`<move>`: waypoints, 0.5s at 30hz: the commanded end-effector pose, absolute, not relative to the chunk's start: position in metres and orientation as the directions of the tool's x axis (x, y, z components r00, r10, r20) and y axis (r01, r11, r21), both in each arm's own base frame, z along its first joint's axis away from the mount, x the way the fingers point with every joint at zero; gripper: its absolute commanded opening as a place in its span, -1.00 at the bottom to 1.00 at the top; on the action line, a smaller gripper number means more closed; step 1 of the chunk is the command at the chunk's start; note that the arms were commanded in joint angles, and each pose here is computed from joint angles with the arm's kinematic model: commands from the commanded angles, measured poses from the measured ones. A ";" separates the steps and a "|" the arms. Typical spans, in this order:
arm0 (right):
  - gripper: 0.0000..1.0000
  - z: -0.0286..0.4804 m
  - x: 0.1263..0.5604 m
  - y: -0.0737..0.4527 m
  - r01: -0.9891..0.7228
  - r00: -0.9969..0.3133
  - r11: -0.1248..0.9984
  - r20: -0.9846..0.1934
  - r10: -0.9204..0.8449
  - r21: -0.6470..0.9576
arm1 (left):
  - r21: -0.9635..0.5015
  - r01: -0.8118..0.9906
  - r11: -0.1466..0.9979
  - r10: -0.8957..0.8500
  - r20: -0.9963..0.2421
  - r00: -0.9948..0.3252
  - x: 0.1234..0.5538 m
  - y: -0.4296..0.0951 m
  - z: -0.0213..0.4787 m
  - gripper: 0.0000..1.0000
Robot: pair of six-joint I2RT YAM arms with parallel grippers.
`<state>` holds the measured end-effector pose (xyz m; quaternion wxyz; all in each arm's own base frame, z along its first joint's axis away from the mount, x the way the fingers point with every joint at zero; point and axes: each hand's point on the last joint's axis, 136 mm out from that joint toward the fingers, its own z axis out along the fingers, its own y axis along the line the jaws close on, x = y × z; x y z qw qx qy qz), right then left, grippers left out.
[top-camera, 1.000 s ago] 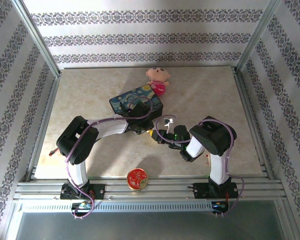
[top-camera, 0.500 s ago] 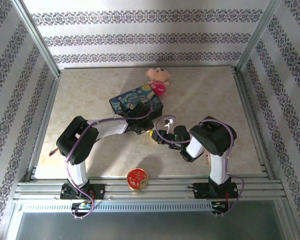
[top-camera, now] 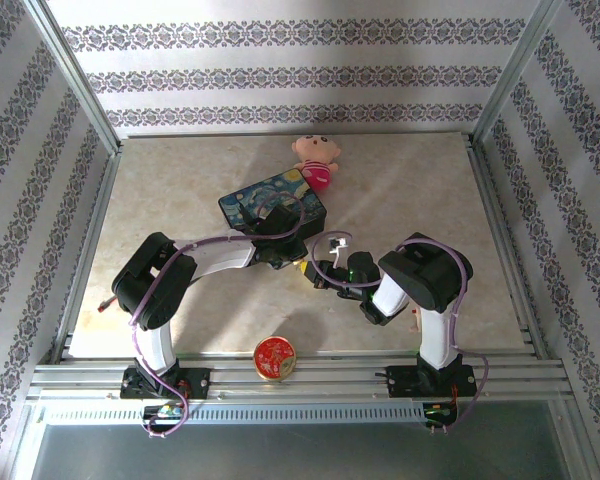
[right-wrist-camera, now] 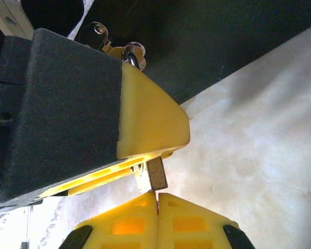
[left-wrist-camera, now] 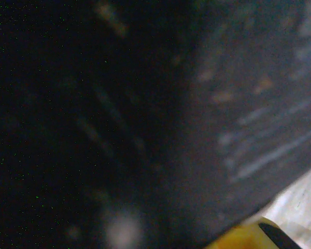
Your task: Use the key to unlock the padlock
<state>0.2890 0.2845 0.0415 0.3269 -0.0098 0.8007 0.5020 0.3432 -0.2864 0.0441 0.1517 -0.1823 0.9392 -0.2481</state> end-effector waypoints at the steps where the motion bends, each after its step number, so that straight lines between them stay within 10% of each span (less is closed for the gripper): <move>1: -0.96 0.052 0.291 0.293 -0.372 -0.773 0.469 -0.547 0.321 0.801 | -0.566 -0.284 0.774 -0.442 -0.163 -0.882 0.342 -0.289 0.053 -0.50; 15: -0.53 0.053 0.291 0.286 -0.361 -0.756 0.493 -0.558 0.342 0.792 | -0.571 -0.277 0.773 -0.444 -0.176 -0.878 0.341 -0.286 0.056 -0.51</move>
